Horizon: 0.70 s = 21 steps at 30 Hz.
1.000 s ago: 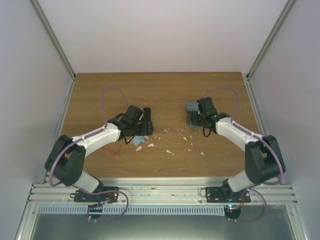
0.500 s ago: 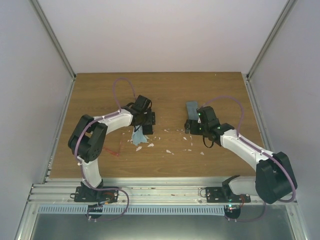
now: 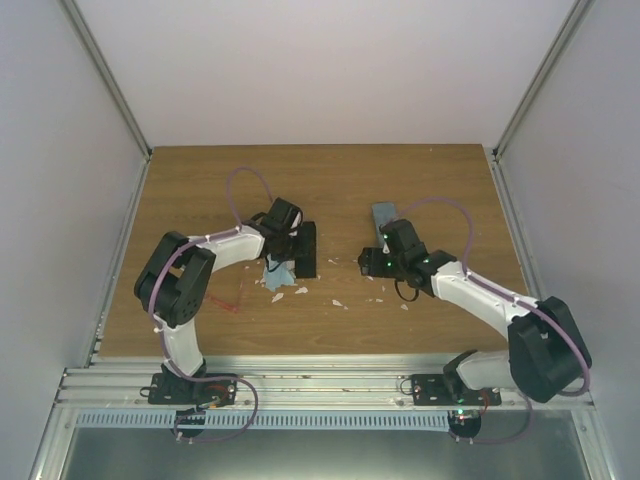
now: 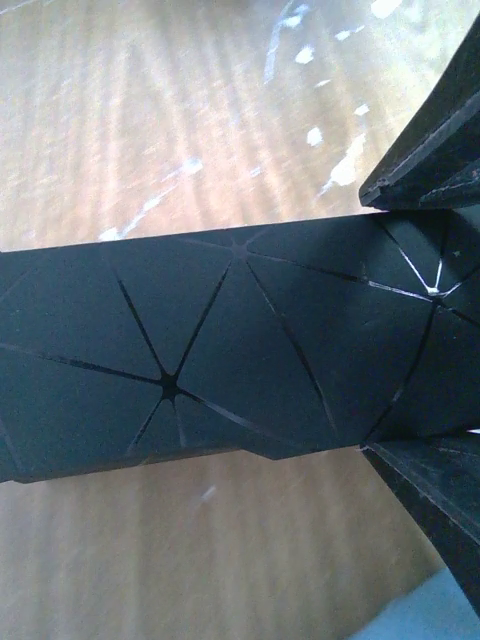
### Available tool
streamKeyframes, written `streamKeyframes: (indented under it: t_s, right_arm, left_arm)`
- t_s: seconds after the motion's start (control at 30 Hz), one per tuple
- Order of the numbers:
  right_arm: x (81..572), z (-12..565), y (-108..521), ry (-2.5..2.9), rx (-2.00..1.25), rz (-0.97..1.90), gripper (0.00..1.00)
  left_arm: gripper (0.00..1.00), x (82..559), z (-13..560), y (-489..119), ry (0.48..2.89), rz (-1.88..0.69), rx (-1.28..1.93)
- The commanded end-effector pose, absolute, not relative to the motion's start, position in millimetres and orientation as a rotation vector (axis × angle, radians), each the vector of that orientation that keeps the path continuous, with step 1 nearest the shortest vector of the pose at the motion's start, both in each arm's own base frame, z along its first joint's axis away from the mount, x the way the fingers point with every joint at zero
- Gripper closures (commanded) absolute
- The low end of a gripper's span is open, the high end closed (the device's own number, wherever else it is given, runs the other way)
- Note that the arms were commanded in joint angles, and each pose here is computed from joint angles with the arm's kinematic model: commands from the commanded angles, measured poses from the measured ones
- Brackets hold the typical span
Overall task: Organize the sunglasses
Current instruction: Move the sunglasses case at the center of the board.
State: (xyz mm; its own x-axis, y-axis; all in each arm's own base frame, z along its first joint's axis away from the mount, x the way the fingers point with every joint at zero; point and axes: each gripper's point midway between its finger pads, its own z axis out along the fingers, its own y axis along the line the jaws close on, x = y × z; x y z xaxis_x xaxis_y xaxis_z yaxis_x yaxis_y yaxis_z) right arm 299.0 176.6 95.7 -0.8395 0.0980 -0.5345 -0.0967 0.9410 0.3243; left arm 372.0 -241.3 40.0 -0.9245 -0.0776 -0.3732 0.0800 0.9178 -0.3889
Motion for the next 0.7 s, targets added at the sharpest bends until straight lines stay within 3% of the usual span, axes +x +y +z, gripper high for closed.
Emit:
streamKeyframes:
  t_s: [0.0,0.2,0.4,0.67]
  right_arm:
    - [293.4,90.0,198.9,2.537,-0.034,0.501,0.26]
    - [276.6,79.8,226.4,2.565,-0.14,0.513,0.26]
    - [256.7,73.0,245.4,2.573,-0.204,0.511,0.22]
    - [250.6,67.4,283.2,2.589,-0.256,0.414,0.16]
  left_arm:
    - [0.44,333.1,44.4,-272.2,2.723,-0.818,0.06]
    - [0.36,296.9,56.1,-290.8,2.717,-1.022,0.077]
    - [0.28,291.9,82.2,-291.3,2.656,-1.084,0.084]
    - [0.32,302.5,92.4,-231.4,2.57,-0.816,-0.149]
